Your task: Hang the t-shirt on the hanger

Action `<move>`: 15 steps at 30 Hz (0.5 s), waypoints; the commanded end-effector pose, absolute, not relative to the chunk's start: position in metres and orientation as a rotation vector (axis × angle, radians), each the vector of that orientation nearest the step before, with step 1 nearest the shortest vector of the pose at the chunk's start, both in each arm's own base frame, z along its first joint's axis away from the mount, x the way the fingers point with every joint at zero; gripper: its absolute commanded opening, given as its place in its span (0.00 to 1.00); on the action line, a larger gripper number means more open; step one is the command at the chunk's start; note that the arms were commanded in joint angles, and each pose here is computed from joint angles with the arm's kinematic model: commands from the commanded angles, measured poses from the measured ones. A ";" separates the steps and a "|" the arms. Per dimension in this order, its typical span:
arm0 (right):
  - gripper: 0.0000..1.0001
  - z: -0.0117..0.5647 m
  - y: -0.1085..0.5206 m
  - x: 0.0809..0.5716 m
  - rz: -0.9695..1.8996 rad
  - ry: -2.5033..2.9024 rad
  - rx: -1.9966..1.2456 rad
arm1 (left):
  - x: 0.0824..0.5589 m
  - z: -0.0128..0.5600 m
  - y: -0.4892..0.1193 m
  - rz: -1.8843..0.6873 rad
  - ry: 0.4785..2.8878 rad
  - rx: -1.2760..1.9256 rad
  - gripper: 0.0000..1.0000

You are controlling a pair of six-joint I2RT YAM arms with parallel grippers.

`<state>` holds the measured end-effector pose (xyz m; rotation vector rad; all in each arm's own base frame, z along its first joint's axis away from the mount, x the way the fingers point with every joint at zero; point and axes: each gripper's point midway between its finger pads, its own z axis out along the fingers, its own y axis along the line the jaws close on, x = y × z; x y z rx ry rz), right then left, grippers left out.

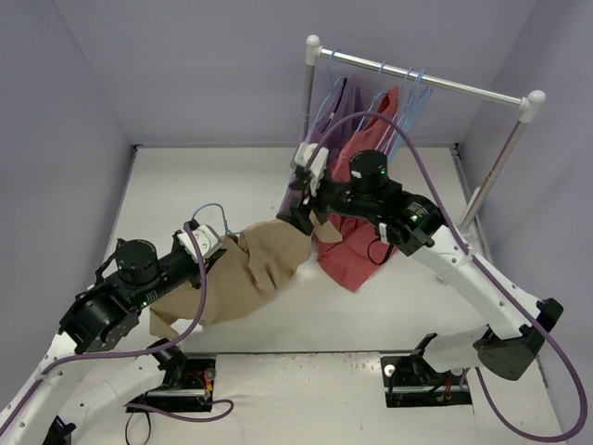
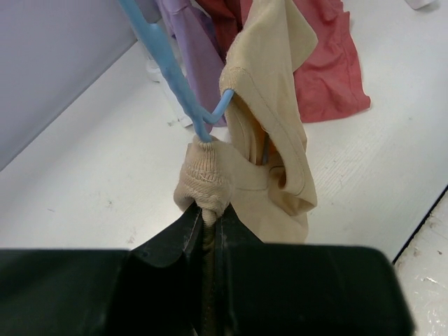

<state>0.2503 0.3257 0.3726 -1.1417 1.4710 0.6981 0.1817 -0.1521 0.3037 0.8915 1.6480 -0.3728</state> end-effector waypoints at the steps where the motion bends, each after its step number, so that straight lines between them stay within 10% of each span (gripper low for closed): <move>1: 0.63 0.366 0.351 0.223 0.864 1.338 -1.350 | 0.182 0.357 -0.163 -0.388 1.485 0.926 0.00; 15: 0.49 0.338 0.355 0.223 0.881 1.355 -1.413 | 0.180 0.360 -0.178 -0.424 1.468 1.050 0.00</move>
